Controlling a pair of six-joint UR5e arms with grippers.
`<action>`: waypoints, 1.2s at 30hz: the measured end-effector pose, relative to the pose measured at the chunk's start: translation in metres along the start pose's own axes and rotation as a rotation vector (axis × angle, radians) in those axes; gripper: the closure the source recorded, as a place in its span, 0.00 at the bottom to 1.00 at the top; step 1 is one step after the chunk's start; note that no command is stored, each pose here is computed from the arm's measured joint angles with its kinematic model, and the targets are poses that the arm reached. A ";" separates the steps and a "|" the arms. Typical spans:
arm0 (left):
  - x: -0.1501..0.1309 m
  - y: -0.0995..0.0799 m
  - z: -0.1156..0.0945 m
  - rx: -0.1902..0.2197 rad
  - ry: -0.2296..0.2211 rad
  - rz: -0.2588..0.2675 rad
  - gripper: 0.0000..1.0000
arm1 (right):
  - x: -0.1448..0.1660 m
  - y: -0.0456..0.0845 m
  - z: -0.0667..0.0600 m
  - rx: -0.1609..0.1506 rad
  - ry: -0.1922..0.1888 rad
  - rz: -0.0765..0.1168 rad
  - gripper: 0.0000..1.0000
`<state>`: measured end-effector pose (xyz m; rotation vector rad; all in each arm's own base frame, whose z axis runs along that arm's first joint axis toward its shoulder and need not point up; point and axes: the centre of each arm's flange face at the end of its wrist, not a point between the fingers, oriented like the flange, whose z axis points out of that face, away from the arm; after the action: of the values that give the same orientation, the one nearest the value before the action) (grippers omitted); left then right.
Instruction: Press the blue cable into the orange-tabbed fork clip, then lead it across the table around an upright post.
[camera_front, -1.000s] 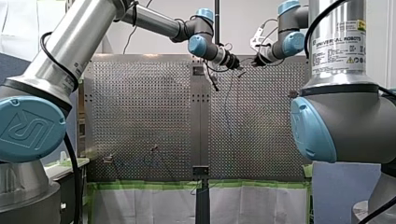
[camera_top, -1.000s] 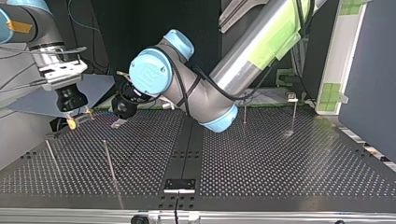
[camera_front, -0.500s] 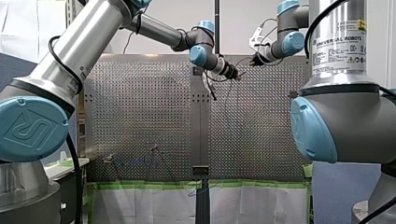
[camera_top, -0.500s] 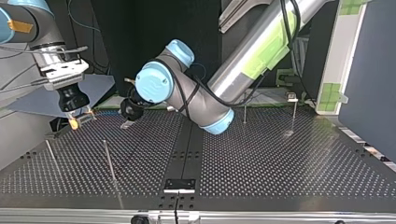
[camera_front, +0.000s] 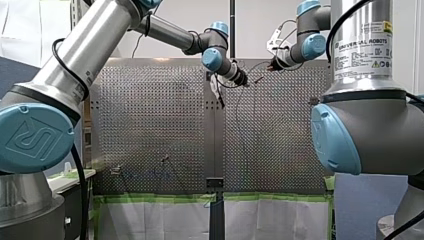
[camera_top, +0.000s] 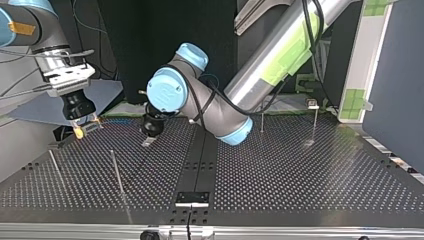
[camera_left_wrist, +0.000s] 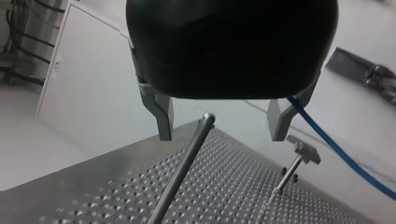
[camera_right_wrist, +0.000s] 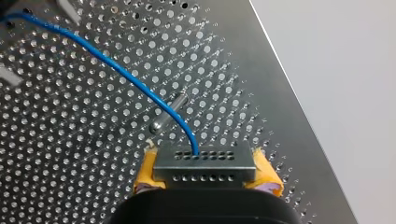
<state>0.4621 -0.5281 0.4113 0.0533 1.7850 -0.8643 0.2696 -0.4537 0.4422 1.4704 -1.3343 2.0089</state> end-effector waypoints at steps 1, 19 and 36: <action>-0.001 0.000 0.000 -0.006 -0.006 0.000 0.01 | 0.000 0.000 0.000 0.000 0.000 0.000 0.97; -0.010 -0.007 -0.003 -0.014 -0.061 0.002 1.00 | -0.001 0.000 0.000 -0.002 -0.003 0.003 0.97; -0.013 -0.005 -0.002 -0.031 -0.089 0.040 1.00 | 0.003 0.006 0.001 -0.018 0.012 0.001 0.97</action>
<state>0.4632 -0.5262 0.4252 0.0291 1.7079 -0.7984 0.2650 -0.4580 0.4417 1.4482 -1.3451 1.9977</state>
